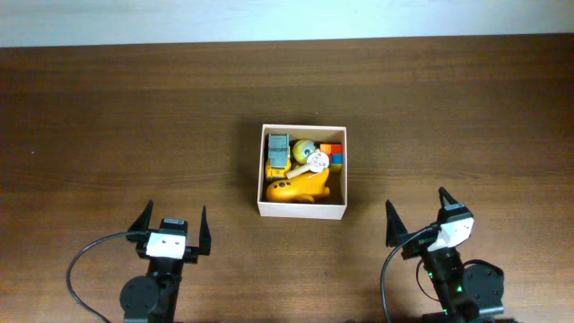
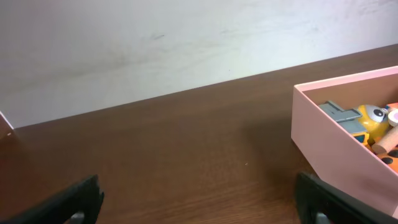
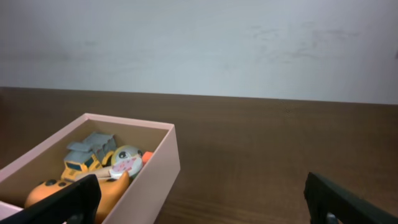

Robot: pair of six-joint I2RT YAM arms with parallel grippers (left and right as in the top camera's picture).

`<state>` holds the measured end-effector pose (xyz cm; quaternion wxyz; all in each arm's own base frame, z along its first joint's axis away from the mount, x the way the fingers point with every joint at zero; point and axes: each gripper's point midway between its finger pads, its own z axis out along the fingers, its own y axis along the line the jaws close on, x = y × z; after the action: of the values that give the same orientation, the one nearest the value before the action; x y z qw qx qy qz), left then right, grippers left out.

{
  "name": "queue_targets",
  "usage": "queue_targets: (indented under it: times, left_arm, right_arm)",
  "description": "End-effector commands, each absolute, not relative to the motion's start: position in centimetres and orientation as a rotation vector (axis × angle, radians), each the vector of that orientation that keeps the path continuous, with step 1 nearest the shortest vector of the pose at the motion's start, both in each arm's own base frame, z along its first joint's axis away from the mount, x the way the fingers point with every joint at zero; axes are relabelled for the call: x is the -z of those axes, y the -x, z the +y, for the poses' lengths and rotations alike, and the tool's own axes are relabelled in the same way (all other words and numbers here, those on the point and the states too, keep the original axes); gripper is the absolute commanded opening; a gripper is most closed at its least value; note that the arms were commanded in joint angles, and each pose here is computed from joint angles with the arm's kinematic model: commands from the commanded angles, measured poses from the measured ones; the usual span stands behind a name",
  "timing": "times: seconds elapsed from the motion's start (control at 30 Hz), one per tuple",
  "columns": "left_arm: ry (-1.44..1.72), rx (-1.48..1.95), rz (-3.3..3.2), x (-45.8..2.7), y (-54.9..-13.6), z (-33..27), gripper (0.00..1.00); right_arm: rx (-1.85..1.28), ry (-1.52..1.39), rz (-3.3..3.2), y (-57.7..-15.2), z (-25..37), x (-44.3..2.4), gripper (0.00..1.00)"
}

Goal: Pack container

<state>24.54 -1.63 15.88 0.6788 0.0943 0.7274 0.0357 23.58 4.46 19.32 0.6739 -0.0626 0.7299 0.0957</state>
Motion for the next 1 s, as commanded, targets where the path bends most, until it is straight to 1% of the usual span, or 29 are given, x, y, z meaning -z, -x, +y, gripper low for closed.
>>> queue_targets:
  times: [0.0,0.2,0.37,0.97]
  left_arm:
    - [-0.218,-0.098,1.634,-15.7,-24.5,-1.4,0.99]
    - [-0.218,-0.098,1.634,-15.7,-24.5,-1.4,0.99]
    - [-0.218,-0.098,1.634,-15.7,-24.5,-1.4,0.99]
    - [-0.218,-0.098,1.634,-15.7,-24.5,-1.4,0.99]
  right_arm:
    - [-0.197,0.148,1.642,-23.6,4.4,-17.7,0.99]
    - [-0.196,0.147,1.666,-23.9,4.4,-15.8,0.99]
    - [-0.138,0.210,1.622,-24.2,4.4,-15.9,0.99]
    - [-0.136,0.211,1.622,-24.2,4.4,-15.9,0.99]
